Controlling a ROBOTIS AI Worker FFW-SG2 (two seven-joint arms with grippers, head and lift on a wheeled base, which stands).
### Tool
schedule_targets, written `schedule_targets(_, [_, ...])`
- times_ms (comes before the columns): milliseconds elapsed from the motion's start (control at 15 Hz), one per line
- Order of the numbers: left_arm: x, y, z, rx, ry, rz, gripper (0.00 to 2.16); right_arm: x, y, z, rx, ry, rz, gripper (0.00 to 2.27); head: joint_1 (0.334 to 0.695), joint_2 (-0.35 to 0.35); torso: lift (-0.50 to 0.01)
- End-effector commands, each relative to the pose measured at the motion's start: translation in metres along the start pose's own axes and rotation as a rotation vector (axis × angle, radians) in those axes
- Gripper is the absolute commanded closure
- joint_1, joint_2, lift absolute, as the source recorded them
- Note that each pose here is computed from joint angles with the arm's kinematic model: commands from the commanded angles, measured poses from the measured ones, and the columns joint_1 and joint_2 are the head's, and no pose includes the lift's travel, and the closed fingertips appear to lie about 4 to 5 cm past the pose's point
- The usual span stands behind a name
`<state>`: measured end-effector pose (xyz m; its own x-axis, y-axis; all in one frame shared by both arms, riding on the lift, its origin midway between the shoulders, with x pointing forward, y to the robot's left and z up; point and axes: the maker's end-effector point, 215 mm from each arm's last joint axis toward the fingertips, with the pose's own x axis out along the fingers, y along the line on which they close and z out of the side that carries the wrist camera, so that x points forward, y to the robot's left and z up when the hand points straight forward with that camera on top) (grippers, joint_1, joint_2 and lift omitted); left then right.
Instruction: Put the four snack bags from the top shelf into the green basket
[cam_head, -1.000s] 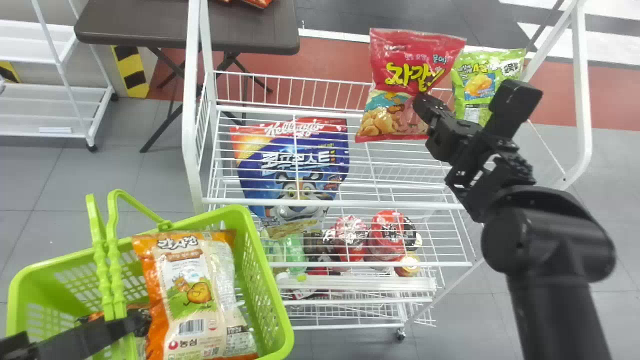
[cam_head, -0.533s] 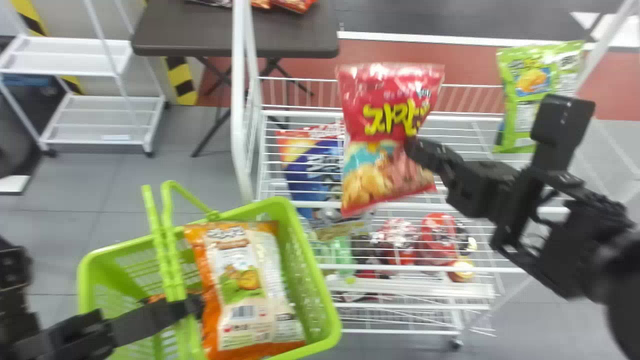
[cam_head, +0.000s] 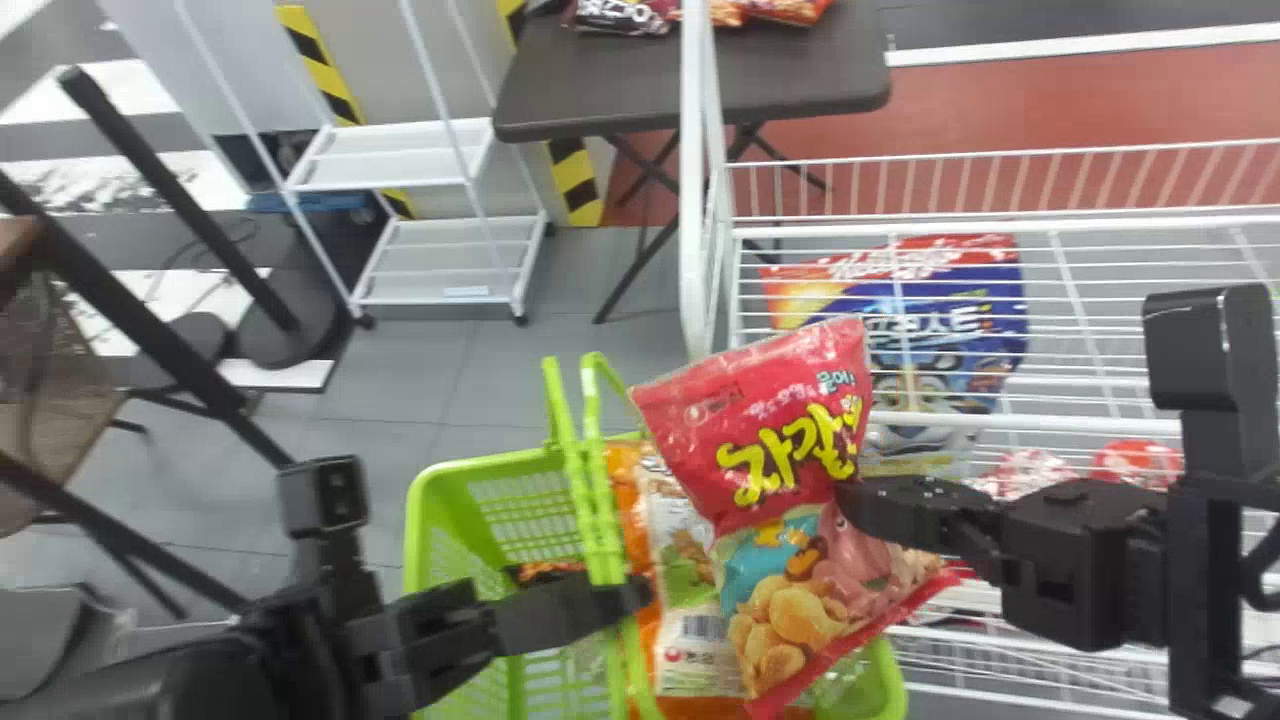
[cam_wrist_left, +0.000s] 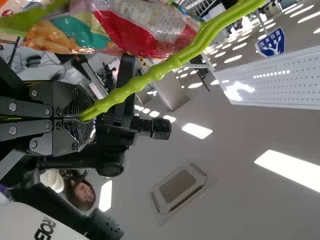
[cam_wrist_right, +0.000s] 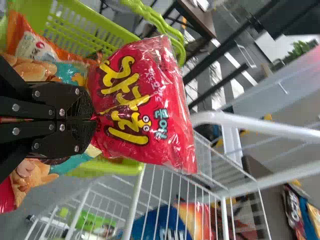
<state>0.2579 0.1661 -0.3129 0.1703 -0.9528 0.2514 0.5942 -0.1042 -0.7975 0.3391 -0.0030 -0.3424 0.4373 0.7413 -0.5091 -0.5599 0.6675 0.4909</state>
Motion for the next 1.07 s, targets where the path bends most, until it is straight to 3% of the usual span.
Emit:
schedule_targets(0, [0.010,-0.010,-0.004,-0.007,0.018,-0.034,2.15,0.025,0.022,-0.015,-0.005,0.062,0.058,2.25,0.695,0.316,-0.004])
schedule_targets(133, [0.019,-0.015,-0.009,-0.025,0.032,-0.055,2.15,0.047,0.037,-0.031,-0.009,0.121,0.094,2.25,0.695,0.350,-0.004])
schedule_targets(467, [0.034,-0.022,-0.018,-0.053,0.048,-0.093,2.15,0.089,0.076,-0.050,-0.023,0.207,0.191,2.25,0.695,0.350,-0.004])
schedule_targets(733, [0.037,-0.024,-0.020,-0.063,0.051,-0.105,2.15,0.103,0.099,-0.022,-0.024,0.134,0.246,2.24,0.695,0.350,-0.004])
schedule_targets(800, [0.036,-0.024,-0.020,-0.062,0.050,-0.103,2.15,0.103,0.100,-0.024,-0.042,0.158,0.247,2.10,0.695,0.350,-0.004])
schedule_targets(867, [0.035,-0.024,-0.018,-0.059,0.046,-0.100,2.15,0.098,0.094,-0.042,-0.055,0.231,0.236,1.57,0.695,0.350,-0.004])
schedule_targets(933, [0.032,-0.023,-0.016,-0.058,0.041,-0.095,2.15,0.091,0.080,-0.059,-0.058,0.300,0.209,0.36,0.695,0.350,-0.004])
schedule_targets(1000, [0.031,-0.023,-0.015,-0.057,0.037,-0.093,2.15,0.083,0.065,-0.070,-0.051,0.335,0.176,0.00,0.695,0.350,-0.004])
